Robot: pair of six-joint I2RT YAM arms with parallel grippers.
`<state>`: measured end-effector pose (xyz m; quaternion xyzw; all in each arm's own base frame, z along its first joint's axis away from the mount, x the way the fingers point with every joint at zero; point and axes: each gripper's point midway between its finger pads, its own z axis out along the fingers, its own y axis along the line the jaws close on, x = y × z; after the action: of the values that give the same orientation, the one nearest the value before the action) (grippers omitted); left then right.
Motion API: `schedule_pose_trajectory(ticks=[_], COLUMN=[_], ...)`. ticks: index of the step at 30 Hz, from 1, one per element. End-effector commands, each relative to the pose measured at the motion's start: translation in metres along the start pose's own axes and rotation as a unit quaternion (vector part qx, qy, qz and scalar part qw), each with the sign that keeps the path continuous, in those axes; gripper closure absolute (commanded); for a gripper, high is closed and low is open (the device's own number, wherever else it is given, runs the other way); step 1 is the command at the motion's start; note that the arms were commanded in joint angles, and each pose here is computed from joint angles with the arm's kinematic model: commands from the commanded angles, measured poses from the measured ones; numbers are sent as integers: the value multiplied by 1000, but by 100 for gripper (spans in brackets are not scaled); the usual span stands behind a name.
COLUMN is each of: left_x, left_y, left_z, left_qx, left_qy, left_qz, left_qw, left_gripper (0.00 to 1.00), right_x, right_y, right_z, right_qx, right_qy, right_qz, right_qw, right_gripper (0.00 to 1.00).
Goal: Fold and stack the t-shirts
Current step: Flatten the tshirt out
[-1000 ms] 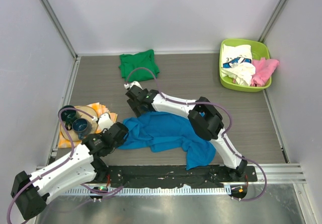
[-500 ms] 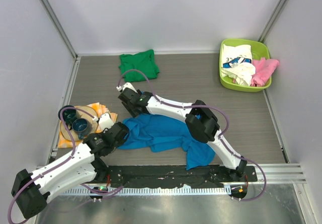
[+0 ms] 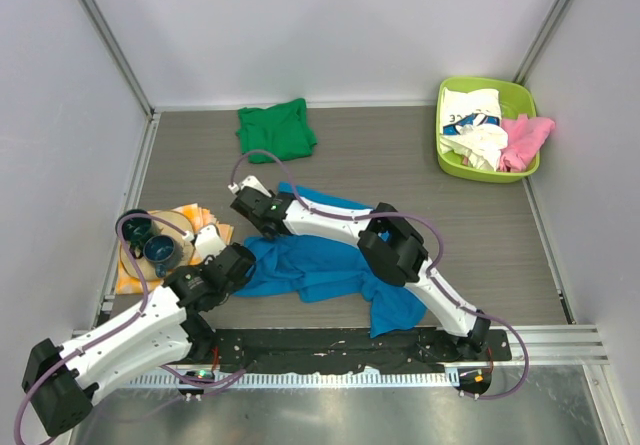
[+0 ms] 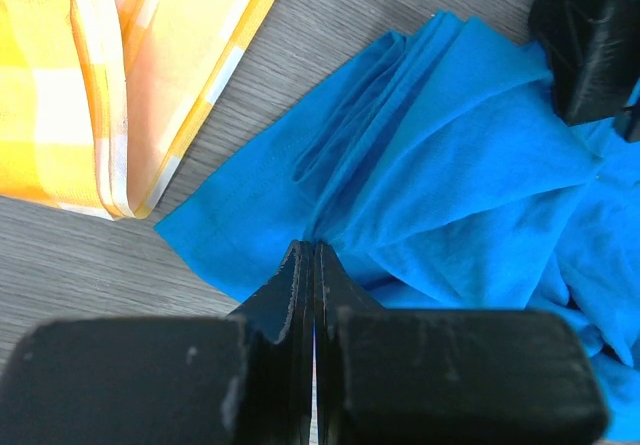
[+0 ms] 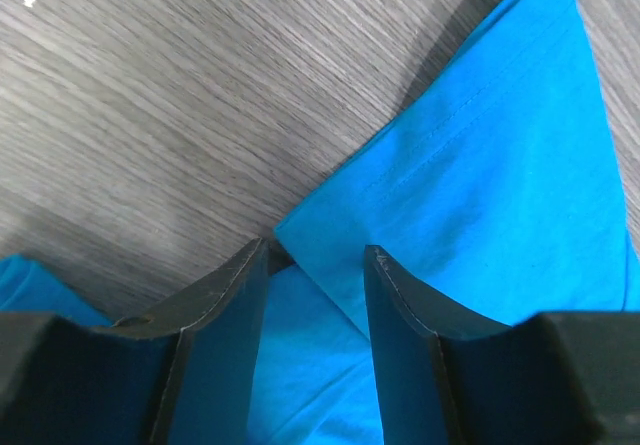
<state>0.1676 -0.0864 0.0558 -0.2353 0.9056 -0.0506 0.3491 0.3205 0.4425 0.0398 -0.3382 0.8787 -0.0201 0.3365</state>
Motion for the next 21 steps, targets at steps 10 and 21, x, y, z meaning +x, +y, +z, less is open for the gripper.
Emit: schedule_pose_trajectory(ticks=[10,21], left_x=[-10,-12], left_y=[-2,-4], left_z=[1,0], left_qx=[-1,0], left_qy=[-24,-24], left_qz=[-10,-7], left_qw=[1000,1000], left_gripper=[100,100], right_x=[-11,-18], right_y=[-19,-28], right_z=[9,3], right_qx=[14,27], right_qy=[-11,-22], right_qz=[31,38], right_qw=[999,999], right_gripper=[66,99])
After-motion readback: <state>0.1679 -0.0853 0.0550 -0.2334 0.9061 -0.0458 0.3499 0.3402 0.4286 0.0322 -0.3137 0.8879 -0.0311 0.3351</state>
